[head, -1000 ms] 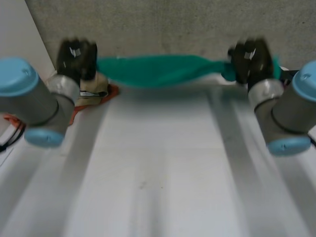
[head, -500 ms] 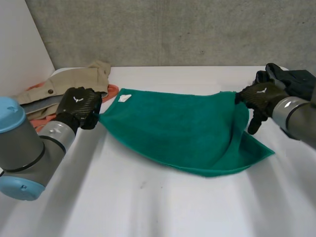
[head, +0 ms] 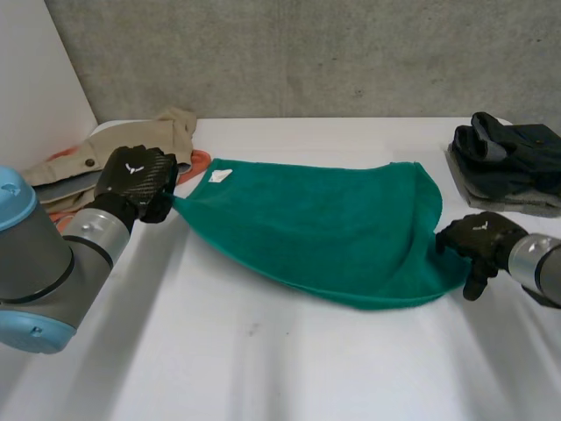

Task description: Fold the laundry.

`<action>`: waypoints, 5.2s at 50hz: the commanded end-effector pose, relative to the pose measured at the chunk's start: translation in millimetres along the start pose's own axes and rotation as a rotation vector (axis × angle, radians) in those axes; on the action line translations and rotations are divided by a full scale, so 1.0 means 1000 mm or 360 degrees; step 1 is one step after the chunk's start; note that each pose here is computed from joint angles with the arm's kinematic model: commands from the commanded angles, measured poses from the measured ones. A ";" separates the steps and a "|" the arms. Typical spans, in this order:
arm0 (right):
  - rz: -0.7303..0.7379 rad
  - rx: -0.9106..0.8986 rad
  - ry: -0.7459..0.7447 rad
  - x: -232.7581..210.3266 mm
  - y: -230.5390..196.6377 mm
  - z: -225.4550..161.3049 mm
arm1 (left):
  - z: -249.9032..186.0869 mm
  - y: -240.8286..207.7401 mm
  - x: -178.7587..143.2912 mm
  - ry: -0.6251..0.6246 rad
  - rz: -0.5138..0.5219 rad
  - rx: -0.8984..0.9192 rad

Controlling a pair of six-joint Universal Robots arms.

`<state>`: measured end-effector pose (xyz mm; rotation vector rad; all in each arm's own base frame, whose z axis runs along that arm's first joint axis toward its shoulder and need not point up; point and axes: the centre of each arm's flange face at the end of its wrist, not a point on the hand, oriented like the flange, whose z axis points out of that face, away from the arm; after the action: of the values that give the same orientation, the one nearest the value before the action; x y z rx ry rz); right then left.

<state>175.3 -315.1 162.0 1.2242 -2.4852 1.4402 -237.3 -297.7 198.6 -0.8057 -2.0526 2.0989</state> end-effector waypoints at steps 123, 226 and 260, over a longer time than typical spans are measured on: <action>0.0317 0.0125 0.0336 0.054 0.031 0.045 | 0.045 0.010 0.018 0.0077 0.0165 -0.0151; -0.0749 0.1191 -0.0543 -0.256 -0.090 0.016 | 0.004 -0.009 0.011 0.0041 -0.0008 -0.0156; 0.0470 0.0284 -0.0362 -0.142 -0.072 0.069 | 0.010 0.041 0.102 0.0119 -0.0227 -0.0601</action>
<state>342.9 -298.2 144.7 1.0295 -2.8777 1.8494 -335.7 -264.1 143.8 -0.7658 -2.2387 1.6535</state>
